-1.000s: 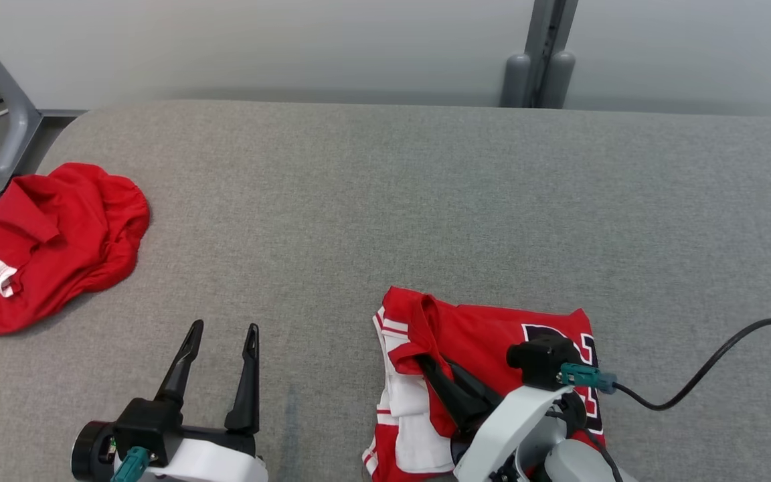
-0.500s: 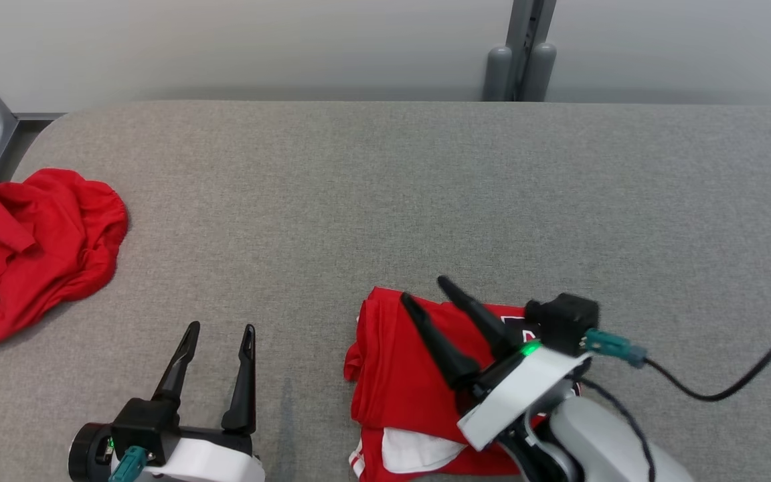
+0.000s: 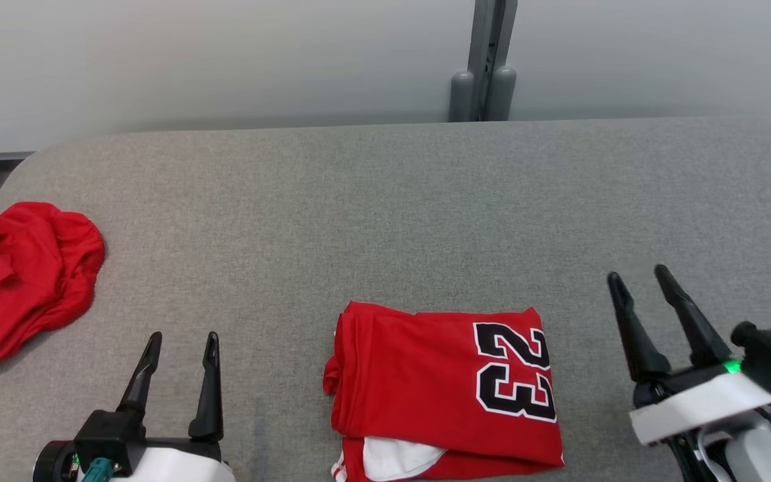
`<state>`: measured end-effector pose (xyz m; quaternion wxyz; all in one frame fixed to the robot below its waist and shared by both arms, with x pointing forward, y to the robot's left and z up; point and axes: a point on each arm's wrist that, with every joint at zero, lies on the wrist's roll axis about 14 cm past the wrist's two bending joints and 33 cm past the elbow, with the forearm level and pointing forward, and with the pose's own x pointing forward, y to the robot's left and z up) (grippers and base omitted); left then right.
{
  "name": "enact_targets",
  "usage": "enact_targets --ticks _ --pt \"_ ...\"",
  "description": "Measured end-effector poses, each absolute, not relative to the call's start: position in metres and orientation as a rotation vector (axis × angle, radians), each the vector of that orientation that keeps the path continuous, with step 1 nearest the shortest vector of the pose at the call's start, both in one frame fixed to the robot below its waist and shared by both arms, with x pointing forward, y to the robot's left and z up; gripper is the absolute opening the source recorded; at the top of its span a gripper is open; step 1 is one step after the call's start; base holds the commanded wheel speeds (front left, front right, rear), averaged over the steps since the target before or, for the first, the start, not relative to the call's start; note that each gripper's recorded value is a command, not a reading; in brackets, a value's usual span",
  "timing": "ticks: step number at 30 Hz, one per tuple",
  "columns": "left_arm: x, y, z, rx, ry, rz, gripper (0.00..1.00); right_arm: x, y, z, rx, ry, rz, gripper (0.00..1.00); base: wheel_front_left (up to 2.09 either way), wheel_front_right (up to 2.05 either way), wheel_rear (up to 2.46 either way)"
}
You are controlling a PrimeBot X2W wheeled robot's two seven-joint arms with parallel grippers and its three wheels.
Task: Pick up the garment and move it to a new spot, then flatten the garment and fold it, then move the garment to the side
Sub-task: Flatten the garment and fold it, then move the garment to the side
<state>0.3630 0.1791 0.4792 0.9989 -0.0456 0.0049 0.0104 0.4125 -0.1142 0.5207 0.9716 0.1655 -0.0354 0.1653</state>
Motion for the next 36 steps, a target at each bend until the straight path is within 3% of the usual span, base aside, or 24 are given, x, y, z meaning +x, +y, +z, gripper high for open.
enact_targets --ticks 6,15,36 --pt "0.355 0.185 0.484 -0.083 -0.002 0.029 1.0 0.387 -0.158 0.513 0.238 -0.056 0.226 1.0 0.0 0.0 0.0" --pt "0.331 0.182 0.486 -0.072 0.008 0.008 1.0 0.351 -0.173 0.516 0.195 -0.043 0.171 1.0 0.0 0.0 0.0" --pt "0.305 0.179 0.488 -0.063 0.029 -0.003 1.0 0.324 -0.185 0.524 0.146 -0.049 0.133 1.0 0.0 0.0 0.0"
